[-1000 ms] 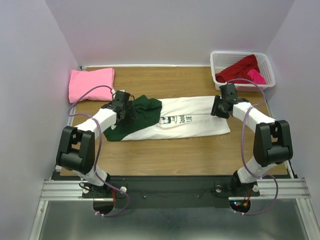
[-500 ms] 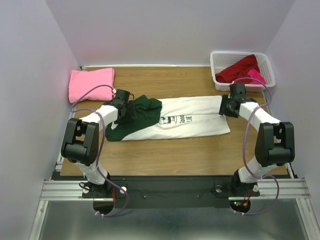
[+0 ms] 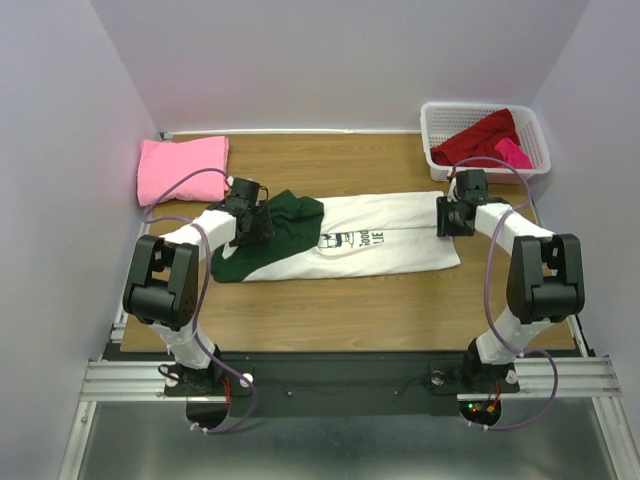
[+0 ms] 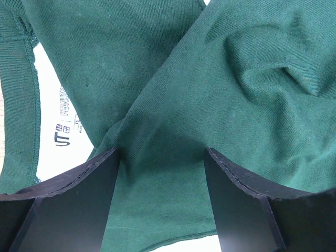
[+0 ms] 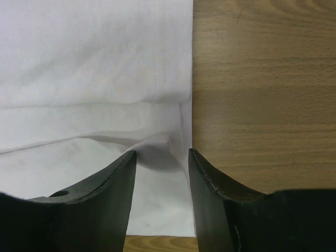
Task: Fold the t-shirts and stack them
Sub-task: Fold the tshirt
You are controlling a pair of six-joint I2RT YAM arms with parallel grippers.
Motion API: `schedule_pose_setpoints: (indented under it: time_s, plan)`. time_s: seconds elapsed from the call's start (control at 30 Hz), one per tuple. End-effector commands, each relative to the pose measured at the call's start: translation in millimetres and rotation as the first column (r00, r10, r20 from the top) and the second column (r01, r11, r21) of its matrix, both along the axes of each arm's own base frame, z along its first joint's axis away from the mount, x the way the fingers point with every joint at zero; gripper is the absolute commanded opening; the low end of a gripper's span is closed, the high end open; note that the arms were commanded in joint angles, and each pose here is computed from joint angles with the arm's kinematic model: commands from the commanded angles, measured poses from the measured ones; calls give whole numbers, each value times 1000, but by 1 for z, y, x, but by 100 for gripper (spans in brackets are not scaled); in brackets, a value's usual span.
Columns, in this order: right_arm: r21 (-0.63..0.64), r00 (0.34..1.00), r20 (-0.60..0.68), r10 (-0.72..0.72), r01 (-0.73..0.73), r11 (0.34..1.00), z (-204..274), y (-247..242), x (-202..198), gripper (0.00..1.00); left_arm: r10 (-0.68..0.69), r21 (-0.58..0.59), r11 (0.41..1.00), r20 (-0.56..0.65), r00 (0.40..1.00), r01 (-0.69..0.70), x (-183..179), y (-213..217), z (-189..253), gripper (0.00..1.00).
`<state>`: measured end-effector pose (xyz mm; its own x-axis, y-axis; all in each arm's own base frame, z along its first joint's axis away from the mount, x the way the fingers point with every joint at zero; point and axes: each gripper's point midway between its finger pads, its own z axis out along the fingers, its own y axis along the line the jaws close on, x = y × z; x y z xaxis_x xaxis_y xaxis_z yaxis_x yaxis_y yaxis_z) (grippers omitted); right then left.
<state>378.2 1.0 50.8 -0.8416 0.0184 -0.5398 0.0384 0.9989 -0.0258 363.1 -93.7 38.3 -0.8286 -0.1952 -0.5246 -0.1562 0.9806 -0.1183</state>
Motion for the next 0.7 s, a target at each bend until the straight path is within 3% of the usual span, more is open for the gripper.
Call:
schedule_pose_setpoints:
  time_s: [0.0,0.17,0.67]
  plan:
    - [-22,999,26,38,-37,999,0,-5,13,50,-4,2,1000,58,998,4,18,-1,13,76]
    - [-5,997,30,66,-66,998,-3,0,18,43,-3,14,1000,43,999,2,16,1,6,76]
    - [11,994,28,104,-104,994,-11,5,28,45,0,25,1000,25,1000,-1,13,3,-3,76]
